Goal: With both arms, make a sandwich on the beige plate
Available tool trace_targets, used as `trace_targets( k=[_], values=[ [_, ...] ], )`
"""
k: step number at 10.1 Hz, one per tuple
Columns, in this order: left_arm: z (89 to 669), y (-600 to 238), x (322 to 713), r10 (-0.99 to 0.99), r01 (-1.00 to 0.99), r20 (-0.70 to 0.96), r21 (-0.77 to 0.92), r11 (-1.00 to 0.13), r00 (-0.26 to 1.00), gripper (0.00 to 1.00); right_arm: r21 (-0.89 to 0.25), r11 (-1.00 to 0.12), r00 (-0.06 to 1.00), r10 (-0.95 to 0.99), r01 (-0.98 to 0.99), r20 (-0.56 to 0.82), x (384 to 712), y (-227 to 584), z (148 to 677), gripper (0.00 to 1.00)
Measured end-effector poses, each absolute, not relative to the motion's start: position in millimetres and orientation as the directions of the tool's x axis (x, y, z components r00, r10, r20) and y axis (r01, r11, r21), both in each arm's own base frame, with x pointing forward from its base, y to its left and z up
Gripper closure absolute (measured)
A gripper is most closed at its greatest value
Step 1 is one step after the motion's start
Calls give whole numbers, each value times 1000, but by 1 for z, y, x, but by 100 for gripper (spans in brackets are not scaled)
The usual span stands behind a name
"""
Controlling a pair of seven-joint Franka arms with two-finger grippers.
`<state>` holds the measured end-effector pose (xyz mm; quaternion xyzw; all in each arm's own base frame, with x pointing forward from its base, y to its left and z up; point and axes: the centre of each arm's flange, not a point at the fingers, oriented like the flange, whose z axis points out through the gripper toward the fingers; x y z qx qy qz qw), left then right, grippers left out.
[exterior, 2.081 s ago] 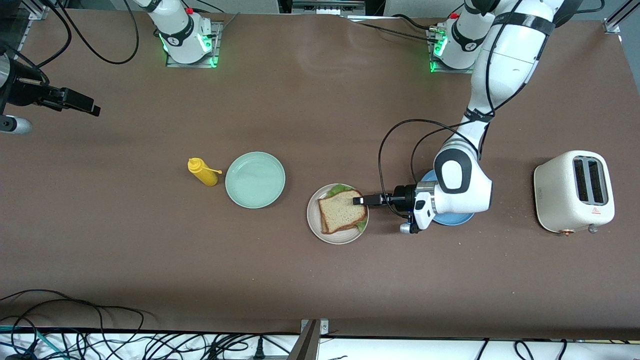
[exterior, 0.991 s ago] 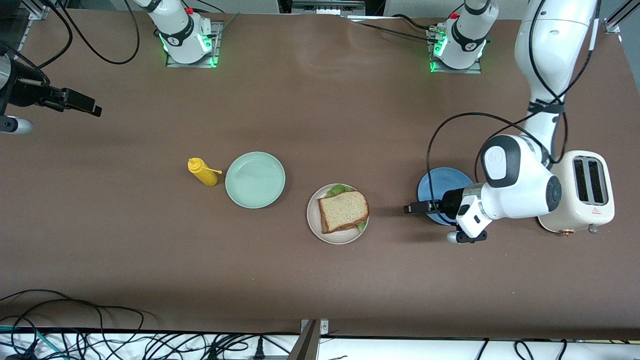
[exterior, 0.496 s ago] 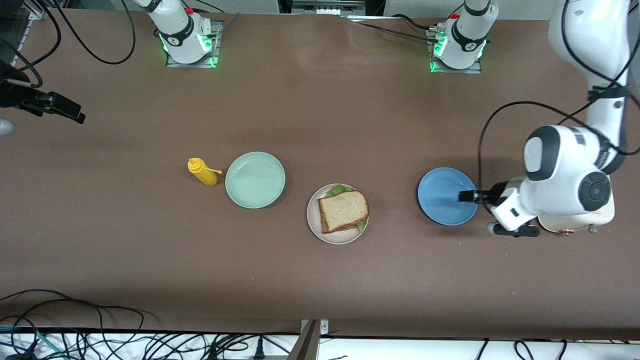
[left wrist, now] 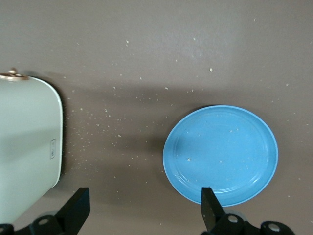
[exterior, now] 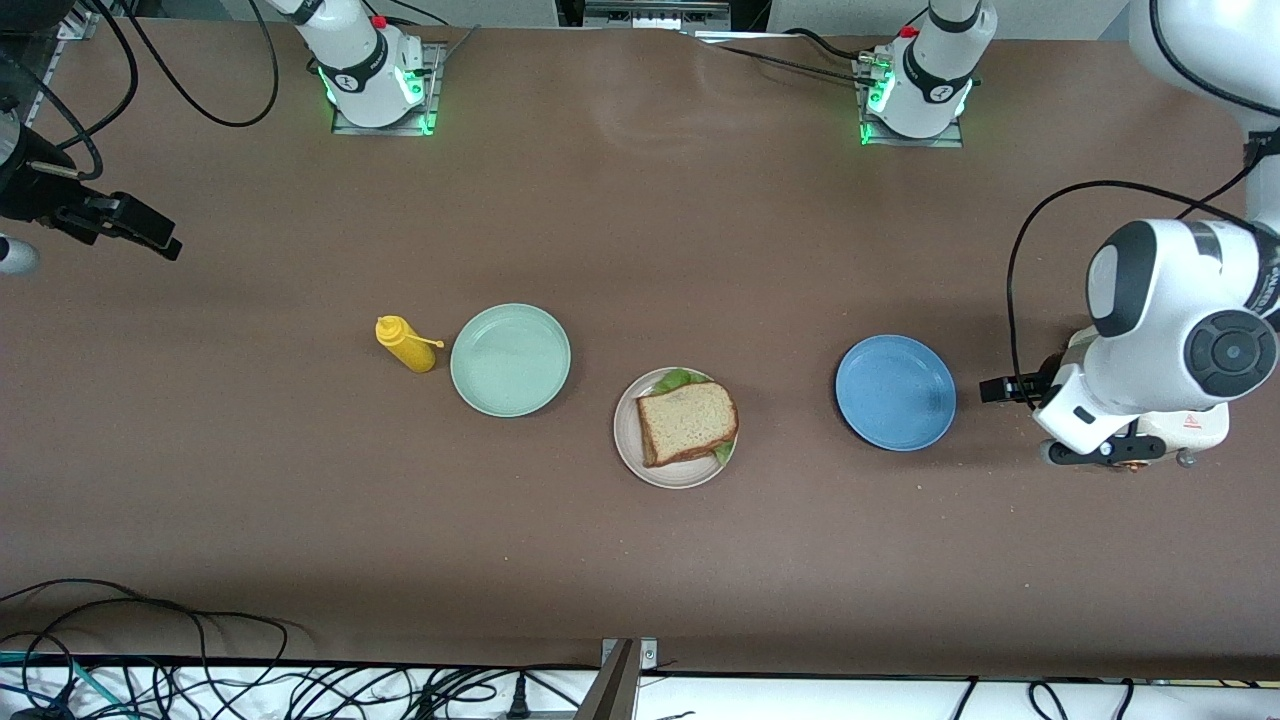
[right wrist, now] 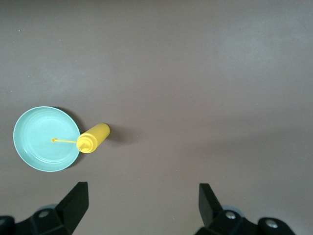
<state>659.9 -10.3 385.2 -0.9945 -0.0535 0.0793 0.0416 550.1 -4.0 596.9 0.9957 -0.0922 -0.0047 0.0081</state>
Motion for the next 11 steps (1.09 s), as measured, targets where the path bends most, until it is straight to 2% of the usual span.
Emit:
trace_targets(
  k=[2, 5, 7, 9, 11],
  values=[
    [421, 0, 650, 143, 133, -106, -88, -987, 984, 0, 17, -983, 983, -185, -185, -7, 549, -4, 598, 0],
    [468, -2, 596, 136, 134, -30, -78, -988, 990, 0, 15, -983, 983, -184, -184, 1, 547, -4, 603, 0],
    [447, -12, 565, 112, 111, -4, -72, -991, 994, 0, 15, -983, 983, -184, -184, 1, 546, -4, 603, 0],
    [437, -21, 557, 95, 95, 12, -68, -993, 995, 0, 15, -983, 983, -185, -185, 1, 546, -4, 603, 0],
    [462, -20, 552, 95, 97, 29, -64, -993, 995, 0, 15, -982, 982, -187, -187, 1, 546, -6, 603, 0]
  ],
)
